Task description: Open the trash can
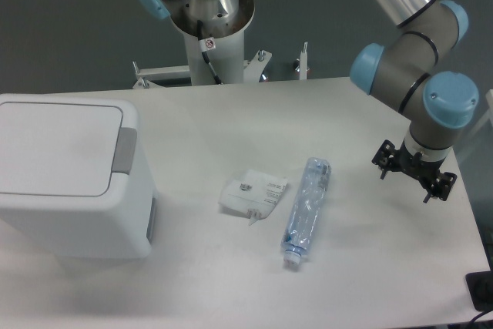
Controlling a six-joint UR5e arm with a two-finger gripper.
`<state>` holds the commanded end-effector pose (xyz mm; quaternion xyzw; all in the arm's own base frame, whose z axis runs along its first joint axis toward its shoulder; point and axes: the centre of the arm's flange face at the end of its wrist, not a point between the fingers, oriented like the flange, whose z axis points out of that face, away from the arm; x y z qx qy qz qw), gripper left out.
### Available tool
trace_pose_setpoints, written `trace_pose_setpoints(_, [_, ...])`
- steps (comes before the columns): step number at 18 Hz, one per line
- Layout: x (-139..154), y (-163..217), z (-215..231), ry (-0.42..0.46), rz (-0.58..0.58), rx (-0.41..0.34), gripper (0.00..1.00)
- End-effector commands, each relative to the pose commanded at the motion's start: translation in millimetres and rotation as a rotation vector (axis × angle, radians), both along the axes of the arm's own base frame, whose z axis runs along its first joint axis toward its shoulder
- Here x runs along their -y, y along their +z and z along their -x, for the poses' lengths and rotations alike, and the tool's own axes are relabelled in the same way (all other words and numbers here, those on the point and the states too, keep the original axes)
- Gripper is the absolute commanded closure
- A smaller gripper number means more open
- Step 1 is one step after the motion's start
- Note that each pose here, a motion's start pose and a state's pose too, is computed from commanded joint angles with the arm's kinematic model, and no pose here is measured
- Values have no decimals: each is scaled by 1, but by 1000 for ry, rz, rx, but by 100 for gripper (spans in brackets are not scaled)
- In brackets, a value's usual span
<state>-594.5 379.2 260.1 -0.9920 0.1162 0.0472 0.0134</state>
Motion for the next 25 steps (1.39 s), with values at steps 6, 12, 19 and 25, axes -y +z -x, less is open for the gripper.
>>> trace_pose_setpoints(6, [0,0,-1,0,0,0,0])
trace_pose_setpoints(12, [4,0,2,19,-69,27,0])
trace_pose_setpoints(19, [-5,23,-7,226,-120,22,0])
trace_pose_setpoints(25, [-30,63,-31,315,-253,36,0])
